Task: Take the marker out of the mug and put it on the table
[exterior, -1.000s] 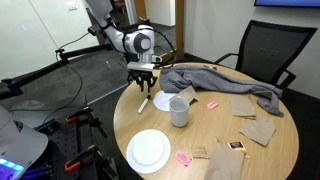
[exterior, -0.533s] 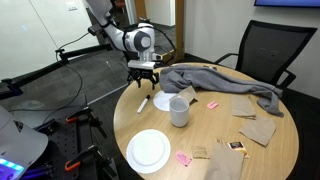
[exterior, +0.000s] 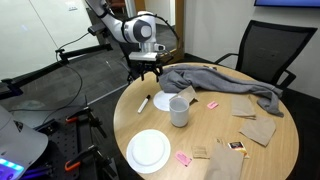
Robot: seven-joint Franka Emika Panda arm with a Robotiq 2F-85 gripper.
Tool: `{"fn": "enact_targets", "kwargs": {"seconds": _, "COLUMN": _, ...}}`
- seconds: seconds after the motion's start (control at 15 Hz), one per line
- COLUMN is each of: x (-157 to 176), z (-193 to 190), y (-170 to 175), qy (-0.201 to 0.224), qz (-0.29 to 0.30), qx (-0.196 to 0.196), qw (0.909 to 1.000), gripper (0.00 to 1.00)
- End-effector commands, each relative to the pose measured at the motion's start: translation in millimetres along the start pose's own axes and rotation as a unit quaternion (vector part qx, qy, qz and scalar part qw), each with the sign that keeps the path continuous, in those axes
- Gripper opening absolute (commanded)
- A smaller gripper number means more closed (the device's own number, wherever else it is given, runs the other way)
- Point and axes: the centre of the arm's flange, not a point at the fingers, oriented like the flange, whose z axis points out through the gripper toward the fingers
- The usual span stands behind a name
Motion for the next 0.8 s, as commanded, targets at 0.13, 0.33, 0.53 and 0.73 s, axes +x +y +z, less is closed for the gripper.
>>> {"fn": "enact_targets", "kwargs": {"seconds": 0.13, "x": -42.1, "z": -31.6, "y": 8.2, "qy": 0.031, "qz": 0.030, "qx": -0.022, "qw": 0.9988, "gripper": 1.00}}
{"fn": "enact_targets", "kwargs": {"seconds": 0.33, "x": -53.7, "z": -41.4, "y": 12.2, "qy": 0.045, "qz": 0.040, "qx": -0.031, "qw": 0.9977, "gripper": 1.00}}
{"fn": "enact_targets", "kwargs": {"seconds": 0.53, "x": -65.7, "z": -52.7, "y": 12.3, "qy": 0.063, "qz": 0.052, "qx": -0.039, "qw": 0.9959, "gripper": 1.00}}
{"fn": "enact_targets", "kwargs": {"seconds": 0.73, "x": -78.0, "z": -66.9, "y": 11.0, "qy": 0.088, "qz": 0.064, "qx": -0.046, "qw": 0.9930, "gripper": 1.00}}
